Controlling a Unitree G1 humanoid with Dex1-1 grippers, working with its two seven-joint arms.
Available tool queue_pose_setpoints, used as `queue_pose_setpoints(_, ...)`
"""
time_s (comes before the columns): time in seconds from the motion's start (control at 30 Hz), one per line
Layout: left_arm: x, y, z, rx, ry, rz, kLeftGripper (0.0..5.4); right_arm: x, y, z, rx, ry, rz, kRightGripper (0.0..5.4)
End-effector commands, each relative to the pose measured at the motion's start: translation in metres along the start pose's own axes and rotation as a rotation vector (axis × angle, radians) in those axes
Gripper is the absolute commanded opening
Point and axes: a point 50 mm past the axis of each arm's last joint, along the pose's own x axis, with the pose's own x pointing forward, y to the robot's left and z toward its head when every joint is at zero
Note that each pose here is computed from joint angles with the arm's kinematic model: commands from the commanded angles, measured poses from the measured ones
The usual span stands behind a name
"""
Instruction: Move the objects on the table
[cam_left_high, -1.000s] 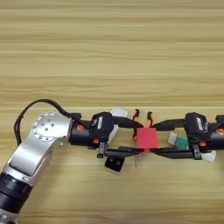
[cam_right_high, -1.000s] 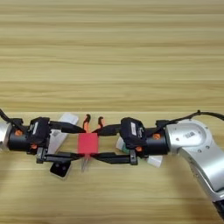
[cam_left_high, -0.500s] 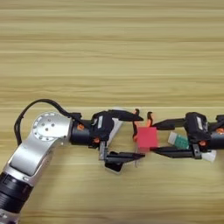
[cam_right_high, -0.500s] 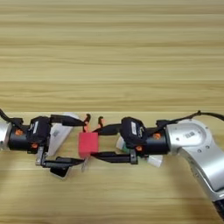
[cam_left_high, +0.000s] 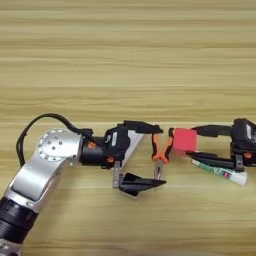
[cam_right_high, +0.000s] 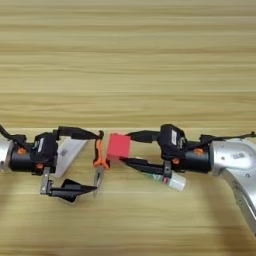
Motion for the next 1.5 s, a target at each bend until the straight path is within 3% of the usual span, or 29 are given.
queue_pose_setpoints(0.03, 0.000, 0.002, 0.001, 0.019, 0.007, 0.007, 5.40, -0.030, -0.012, -0.011, 0.024, 0.042, -0.145, 2.32)
queue_pose_setpoints(0.2, 0.000, 0.003, 0.001, 0.021, 0.007, 0.013, 5.40, -0.054, -0.023, -0.028, 0.071, 0.098, -0.318, 2.32)
queue_pose_setpoints(0.7, -0.002, 0.003, -0.001, 0.020, 0.005, 0.027, 5.40, -0.097, -0.041, -0.078, 0.209, 0.153, -0.593, 2.32)
queue_pose_setpoints(1.07, -0.004, 0.004, -0.002, 0.021, 0.008, 0.032, 5.40, -0.105, -0.043, -0.103, 0.260, 0.168, -0.661, 2.32)
queue_pose_setpoints(1.5, -0.006, 0.006, -0.003, 0.022, 0.007, 0.057, 5.40, -0.104, -0.036, -0.130, 0.319, 0.214, -0.688, 2.32)
